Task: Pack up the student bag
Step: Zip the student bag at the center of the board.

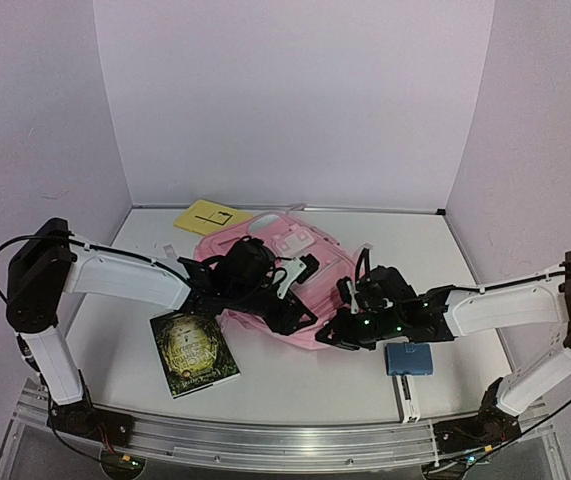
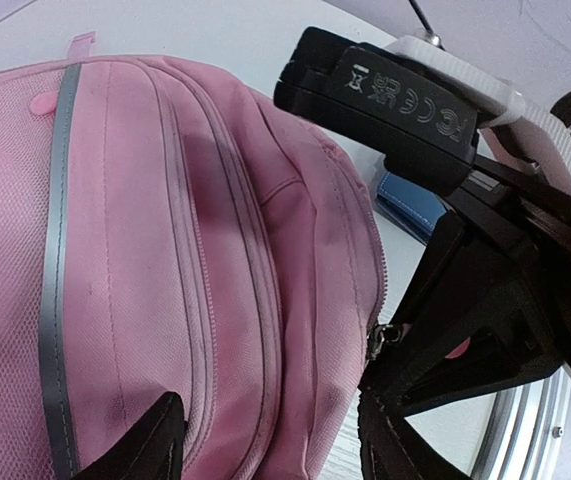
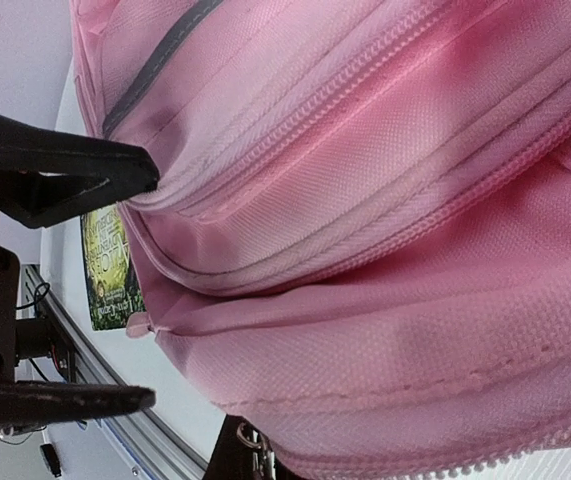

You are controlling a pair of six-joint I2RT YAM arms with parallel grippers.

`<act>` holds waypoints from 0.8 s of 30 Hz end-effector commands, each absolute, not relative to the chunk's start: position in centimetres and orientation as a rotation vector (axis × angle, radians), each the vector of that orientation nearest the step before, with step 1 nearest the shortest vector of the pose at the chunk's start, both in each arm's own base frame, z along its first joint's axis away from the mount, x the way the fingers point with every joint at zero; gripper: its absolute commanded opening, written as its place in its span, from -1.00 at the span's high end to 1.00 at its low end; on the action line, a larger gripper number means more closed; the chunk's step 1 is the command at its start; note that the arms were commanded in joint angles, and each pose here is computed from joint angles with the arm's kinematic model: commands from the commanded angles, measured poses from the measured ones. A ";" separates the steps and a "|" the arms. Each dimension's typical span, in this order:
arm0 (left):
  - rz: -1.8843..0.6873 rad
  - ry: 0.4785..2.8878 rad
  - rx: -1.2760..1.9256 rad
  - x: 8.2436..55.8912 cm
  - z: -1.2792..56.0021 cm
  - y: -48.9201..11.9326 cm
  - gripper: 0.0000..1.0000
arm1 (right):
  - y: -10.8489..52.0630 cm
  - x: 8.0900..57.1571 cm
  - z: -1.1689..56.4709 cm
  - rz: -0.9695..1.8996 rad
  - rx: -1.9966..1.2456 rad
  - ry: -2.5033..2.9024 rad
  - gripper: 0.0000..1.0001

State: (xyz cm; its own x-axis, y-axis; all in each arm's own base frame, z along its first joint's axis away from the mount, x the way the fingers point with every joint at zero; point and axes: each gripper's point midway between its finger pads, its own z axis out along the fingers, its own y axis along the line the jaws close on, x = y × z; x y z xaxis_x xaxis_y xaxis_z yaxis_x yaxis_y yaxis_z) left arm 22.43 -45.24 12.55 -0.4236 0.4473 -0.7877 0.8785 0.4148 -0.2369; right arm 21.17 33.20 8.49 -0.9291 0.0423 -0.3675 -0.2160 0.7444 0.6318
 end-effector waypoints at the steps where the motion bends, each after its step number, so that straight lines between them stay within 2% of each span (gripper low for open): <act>1: -0.882 2.006 1.180 21.6 12.6 -47.1 -0.09 | 34.6 22.4 11.8 1.094 -0.123 2.471 1.00; 4: -0.869 2.022 1.193 21.3 12.0 -47.2 0.01 | 34.6 22.4 11.6 1.089 -0.120 2.477 1.00; 10: -0.904 2.025 1.222 20.1 11.6 -47.9 -0.04 | 34.3 22.6 11.0 1.060 -0.108 2.491 1.00; 12: -0.910 2.023 1.243 19.4 11.6 -48.3 0.03 | 34.3 22.7 10.9 1.050 -0.105 2.492 1.00; 18: -0.921 2.022 1.264 18.2 11.4 -48.7 0.45 | 33.7 22.9 10.5 1.015 -0.081 2.500 1.00; 24: -0.885 2.038 1.256 18.3 10.6 -48.5 0.52 | 33.4 23.1 10.3 0.997 -0.070 2.504 1.00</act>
